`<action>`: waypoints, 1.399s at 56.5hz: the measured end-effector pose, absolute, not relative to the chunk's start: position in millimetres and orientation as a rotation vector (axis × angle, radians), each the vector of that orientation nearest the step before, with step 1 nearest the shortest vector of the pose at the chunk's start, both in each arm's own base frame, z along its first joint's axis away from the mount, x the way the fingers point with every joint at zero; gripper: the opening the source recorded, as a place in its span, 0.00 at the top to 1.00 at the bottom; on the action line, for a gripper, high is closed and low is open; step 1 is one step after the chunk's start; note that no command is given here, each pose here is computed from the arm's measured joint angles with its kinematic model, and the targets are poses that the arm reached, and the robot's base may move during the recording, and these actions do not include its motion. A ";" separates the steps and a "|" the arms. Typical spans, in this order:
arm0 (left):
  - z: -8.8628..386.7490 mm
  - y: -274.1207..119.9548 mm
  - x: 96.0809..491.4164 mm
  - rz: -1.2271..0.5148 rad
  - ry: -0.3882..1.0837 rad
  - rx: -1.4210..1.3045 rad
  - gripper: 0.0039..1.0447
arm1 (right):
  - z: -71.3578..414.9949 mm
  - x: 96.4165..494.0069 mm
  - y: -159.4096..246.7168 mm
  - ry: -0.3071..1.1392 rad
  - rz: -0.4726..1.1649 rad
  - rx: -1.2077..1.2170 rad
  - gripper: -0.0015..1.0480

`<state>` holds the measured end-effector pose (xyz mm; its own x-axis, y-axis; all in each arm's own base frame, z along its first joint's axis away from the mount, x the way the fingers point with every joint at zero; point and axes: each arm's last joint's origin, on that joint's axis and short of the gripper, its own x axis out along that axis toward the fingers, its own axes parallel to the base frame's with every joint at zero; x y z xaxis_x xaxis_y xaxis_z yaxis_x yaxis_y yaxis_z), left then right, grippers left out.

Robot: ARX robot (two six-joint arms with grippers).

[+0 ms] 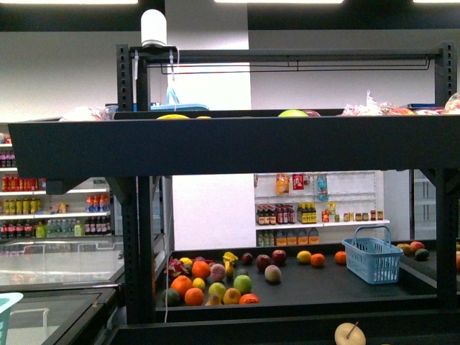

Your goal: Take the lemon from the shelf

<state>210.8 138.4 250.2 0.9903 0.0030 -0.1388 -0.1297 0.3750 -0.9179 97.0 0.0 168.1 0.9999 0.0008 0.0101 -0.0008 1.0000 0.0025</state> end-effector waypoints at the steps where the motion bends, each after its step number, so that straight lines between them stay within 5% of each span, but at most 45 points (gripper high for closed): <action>1: 249.3 141.7 214.9 0.082 0.123 -1.202 0.08 | 168.1 97.0 0.0 -0.010 0.001 0.002 0.07; 31: 256.1 195.7 304.9 0.003 0.135 -1.381 0.08 | 168.1 97.0 0.0 -0.010 0.001 0.002 0.07; 79: 254.1 204.3 370.3 0.030 0.168 -1.392 0.08 | 168.1 97.0 0.0 -0.010 0.001 0.002 0.07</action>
